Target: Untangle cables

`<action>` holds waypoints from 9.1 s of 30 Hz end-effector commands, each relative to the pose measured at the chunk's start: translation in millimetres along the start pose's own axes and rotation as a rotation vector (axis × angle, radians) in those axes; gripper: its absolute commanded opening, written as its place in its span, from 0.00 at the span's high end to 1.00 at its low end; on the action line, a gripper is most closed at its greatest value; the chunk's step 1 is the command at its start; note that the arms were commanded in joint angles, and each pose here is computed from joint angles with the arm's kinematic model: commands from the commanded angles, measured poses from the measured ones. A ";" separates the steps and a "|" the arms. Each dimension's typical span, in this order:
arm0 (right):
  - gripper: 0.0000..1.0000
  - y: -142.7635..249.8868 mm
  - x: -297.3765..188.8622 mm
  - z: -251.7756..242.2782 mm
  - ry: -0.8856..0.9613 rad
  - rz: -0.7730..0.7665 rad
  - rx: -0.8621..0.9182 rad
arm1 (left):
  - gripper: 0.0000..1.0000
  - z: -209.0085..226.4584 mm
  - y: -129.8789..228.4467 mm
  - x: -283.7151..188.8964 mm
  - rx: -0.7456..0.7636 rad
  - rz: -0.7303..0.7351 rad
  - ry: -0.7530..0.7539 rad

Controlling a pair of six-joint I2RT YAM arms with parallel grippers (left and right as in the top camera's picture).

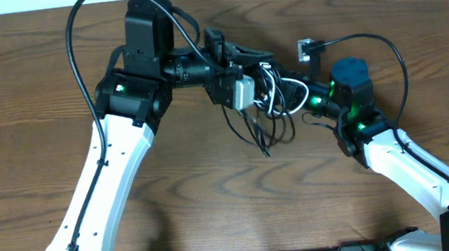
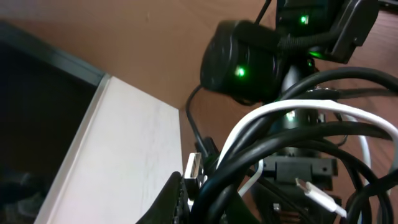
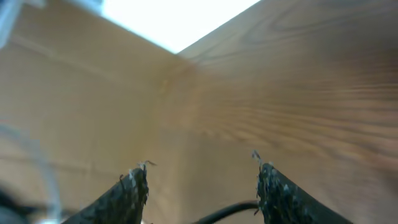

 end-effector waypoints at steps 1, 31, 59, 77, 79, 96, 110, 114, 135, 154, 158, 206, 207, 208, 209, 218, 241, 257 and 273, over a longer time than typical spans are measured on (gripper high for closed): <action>0.46 -2.8 -0.8 -12.2 0.087 -0.044 -0.014 | 0.93 7.4 -10.6 -3.6 0.032 -0.023 -0.014; 0.33 -45.0 -22.3 9.0 -0.134 -0.166 -0.190 | 0.92 25.3 61.4 -38.0 -0.174 0.769 -0.310; 0.52 -29.3 -13.2 42.7 -0.263 -0.165 -0.565 | 0.93 7.9 35.9 -5.0 -0.208 0.453 -0.136; 0.99 -62.7 -35.6 12.0 -0.155 -0.253 -0.430 | 0.02 1.1 35.0 2.5 -0.216 0.499 -0.114; 0.99 -69.3 -41.9 5.3 -0.140 -0.267 -0.402 | 0.02 2.4 39.3 -0.3 -0.214 0.547 -0.133; 0.99 -90.1 -74.3 -6.0 -0.189 -0.286 -0.439 | 0.02 29.5 52.4 -20.2 -0.615 0.598 -0.473; 0.99 -97.6 -98.3 22.7 -0.360 -0.317 -0.584 | 0.02 42.4 16.5 -21.2 -1.243 0.061 -0.354; 0.99 -95.3 -102.2 31.5 -0.414 -0.298 -0.579 | 0.02 41.8 16.6 -21.3 -1.246 0.062 -0.350; 0.99 -89.9 -113.9 52.9 -0.538 -0.243 -0.489 | 0.08 15.5 1.6 -15.2 -1.123 0.006 -0.084; 0.99 -70.3 -95.1 74.6 -0.624 -0.176 -0.483 | 0.55 11.8 3.0 -14.9 -1.138 0.018 -0.075; 0.99 -69.2 -93.9 75.9 -0.629 -0.173 -0.479 | 0.74 11.4 3.1 -14.9 -1.141 0.019 -0.074; 0.15 -81.0 -63.3 14.9 -0.281 -0.254 -0.342 | 0.92 19.0 34.3 -45.1 -1.090 0.154 -0.249; 0.13 -80.2 -61.7 16.2 -0.281 -0.256 -0.343 | 0.92 18.2 31.0 -44.2 -1.078 0.129 -0.222; 0.12 -79.7 -60.2 17.1 -0.279 -0.260 -0.341 | 0.93 17.8 29.0 -43.6 -1.067 0.115 -0.206; 0.11 -79.2 -58.8 18.2 -0.277 -0.265 -0.342 | 0.93 17.4 27.6 -42.7 -1.060 0.108 -0.196; 0.10 -74.5 -43.8 21.9 -0.217 -0.313 -0.330 | 0.92 12.2 14.8 -22.8 -0.964 0.090 -0.127; 0.23 -59.0 -57.7 -91.3 0.472 -0.331 0.050 | 0.92 12.7 19.5 -18.3 -0.946 0.153 -0.171; 0.94 -60.4 -78.8 -114.2 0.523 -0.313 0.139 | 0.93 35.4 84.6 -80.4 -1.269 0.513 -0.838; 0.17 -77.1 -64.3 -60.4 0.135 -0.265 -0.119 | 0.93 33.5 74.0 -73.3 -1.258 0.400 -0.666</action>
Point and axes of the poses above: each gripper's point midway between its finger pads, its own x axis out along the fingers, its own z axis along the line the jaws close on, y = z × x, the point moved 7 cm from there along -x, back along the fingers, and after that the axes turned 4 degrees about -x, right-handed, at the moved point
